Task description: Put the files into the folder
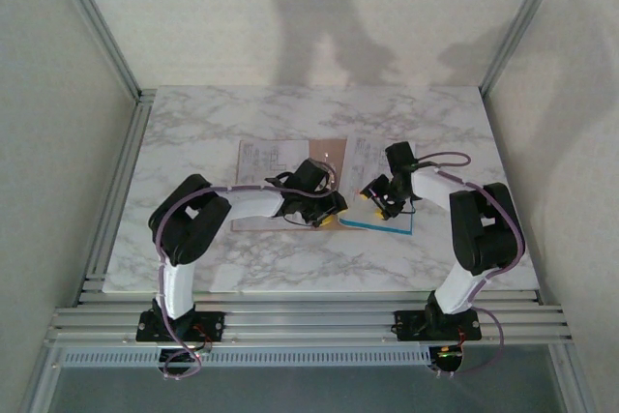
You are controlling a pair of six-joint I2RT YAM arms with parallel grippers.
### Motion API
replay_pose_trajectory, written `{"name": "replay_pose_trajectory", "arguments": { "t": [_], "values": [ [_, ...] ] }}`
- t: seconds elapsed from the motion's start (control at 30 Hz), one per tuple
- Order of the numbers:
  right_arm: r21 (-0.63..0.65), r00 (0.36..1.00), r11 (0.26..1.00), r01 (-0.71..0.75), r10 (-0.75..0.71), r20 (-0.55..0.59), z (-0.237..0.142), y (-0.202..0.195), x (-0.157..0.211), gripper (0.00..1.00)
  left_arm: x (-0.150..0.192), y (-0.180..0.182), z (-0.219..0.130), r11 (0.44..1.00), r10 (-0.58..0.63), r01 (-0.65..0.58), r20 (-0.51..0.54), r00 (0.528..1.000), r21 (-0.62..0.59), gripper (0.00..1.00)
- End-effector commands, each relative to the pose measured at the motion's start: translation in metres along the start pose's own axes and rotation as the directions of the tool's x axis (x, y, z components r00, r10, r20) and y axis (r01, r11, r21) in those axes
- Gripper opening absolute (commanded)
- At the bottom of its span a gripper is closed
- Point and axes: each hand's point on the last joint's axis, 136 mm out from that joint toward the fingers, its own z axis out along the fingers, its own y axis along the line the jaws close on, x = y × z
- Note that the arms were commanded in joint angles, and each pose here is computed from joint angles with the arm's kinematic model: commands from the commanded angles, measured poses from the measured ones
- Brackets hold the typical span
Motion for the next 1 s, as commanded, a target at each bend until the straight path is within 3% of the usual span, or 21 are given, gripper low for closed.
{"name": "replay_pose_trajectory", "arguments": {
  "t": [0.0,0.47,0.97],
  "values": [
    [0.068,1.000,0.998,-0.009,0.009,-0.012,0.001,-0.023,0.005,0.53,0.003,-0.012,0.004,1.000,0.007,-0.007,-0.014,1.000,0.023,0.49],
    [0.070,1.000,0.997,-0.026,0.027,-0.012,-0.002,-0.032,0.012,0.53,0.007,-0.014,0.010,1.000,0.014,-0.013,-0.029,0.999,0.025,0.45],
    [0.046,0.999,0.998,-0.052,0.052,-0.014,-0.003,-0.026,0.012,0.56,0.010,-0.007,0.017,1.000,0.021,-0.021,-0.040,0.999,-0.009,0.23]
  ]
}}
